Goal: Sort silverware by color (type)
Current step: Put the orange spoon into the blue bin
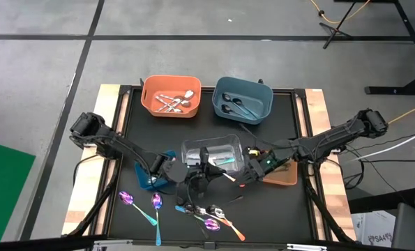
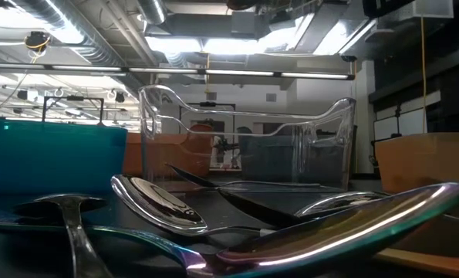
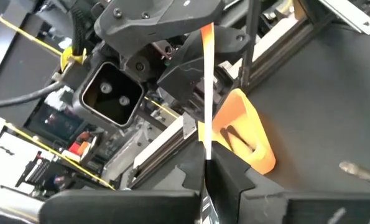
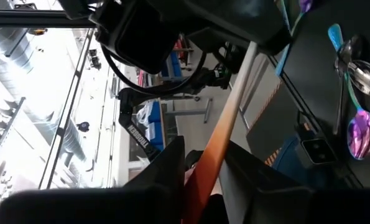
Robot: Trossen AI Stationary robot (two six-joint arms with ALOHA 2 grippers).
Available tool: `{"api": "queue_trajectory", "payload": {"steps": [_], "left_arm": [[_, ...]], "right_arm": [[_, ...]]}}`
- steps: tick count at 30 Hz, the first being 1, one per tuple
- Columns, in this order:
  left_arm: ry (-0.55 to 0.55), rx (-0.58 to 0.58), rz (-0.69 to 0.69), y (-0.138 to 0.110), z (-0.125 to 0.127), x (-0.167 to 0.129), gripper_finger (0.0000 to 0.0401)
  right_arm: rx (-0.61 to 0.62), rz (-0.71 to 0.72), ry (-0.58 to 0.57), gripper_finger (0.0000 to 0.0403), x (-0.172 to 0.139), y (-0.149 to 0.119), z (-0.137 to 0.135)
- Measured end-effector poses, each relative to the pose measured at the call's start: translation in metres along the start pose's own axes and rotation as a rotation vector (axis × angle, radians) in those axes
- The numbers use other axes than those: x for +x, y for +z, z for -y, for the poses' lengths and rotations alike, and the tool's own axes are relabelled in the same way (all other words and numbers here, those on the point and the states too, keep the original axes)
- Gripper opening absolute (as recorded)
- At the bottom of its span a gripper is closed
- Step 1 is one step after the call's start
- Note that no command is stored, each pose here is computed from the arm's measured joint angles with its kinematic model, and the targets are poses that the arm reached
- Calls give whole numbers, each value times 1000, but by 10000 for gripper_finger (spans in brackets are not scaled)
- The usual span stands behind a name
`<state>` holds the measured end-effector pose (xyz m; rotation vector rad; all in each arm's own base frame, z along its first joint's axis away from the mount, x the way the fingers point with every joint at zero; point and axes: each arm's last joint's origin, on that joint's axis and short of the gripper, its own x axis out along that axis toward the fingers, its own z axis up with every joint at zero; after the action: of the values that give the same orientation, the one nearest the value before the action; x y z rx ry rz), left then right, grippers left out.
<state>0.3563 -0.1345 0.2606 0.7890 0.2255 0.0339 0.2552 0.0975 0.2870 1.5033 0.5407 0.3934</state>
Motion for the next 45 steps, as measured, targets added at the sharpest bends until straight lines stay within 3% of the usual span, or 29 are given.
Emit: {"api": "queue_trajectory", "payload": {"steps": [21,34,45], "left_arm": [[49,-40,-60,2,4,-6,4],[85,-51,-79,2,1,-7,3],[132,-52,-116,5,-1,-14,3]], "right_arm": [[-5,-18,-65,76,-4,-2,4],[103,-133,-49,76,-5,-7,0],[106,-180,-61,76,-6,-8,1]]}}
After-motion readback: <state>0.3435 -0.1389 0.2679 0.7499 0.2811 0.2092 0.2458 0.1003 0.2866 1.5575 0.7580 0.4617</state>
